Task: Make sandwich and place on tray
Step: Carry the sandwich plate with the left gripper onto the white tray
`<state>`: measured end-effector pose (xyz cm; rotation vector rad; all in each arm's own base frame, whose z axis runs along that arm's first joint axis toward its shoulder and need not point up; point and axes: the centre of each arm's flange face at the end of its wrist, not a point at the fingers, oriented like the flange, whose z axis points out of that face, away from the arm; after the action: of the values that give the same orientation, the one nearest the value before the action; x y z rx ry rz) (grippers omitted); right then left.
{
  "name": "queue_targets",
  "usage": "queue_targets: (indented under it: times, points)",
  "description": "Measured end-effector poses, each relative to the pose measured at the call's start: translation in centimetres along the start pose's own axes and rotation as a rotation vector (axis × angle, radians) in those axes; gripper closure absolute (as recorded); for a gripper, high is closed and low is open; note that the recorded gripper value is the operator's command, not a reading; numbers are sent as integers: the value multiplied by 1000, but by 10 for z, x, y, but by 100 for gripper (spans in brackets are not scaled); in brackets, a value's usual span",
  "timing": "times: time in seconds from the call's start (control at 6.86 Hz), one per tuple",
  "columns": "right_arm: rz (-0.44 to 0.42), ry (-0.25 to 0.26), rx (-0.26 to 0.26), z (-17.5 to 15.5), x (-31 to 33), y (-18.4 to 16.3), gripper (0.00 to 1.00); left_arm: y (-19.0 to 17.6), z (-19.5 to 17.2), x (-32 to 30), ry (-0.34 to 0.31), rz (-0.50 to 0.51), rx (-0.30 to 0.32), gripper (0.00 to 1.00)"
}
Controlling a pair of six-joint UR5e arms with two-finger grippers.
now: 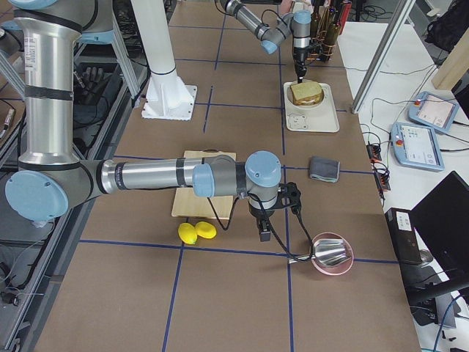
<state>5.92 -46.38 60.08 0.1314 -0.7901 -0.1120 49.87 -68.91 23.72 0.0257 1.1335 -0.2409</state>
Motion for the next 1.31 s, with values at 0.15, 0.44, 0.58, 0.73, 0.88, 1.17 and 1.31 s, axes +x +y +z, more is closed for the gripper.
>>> queue_targets:
  times: [0.15,0.44,0.58,0.73,0.88,1.17,1.31]
  points:
    - [0,0,0,0,0,1,0,-13,12,-9,-6,-6,2,100]
    - [1,0,0,0,0,1,0,-26,30,-23,-8,-6,6,62]
    - [1,0,0,0,0,1,0,-29,33,-25,-8,-5,10,7]
    - [0,0,0,0,0,2,0,-30,34,-24,-7,-2,17,0]
    - [1,0,0,0,0,3,0,-31,34,-21,-4,3,25,0]
    - [3,0,-2,1,1,3,0,-29,27,-10,12,36,36,0]
    - [3,0,-2,1,1,3,0,-27,19,-1,24,63,42,0]
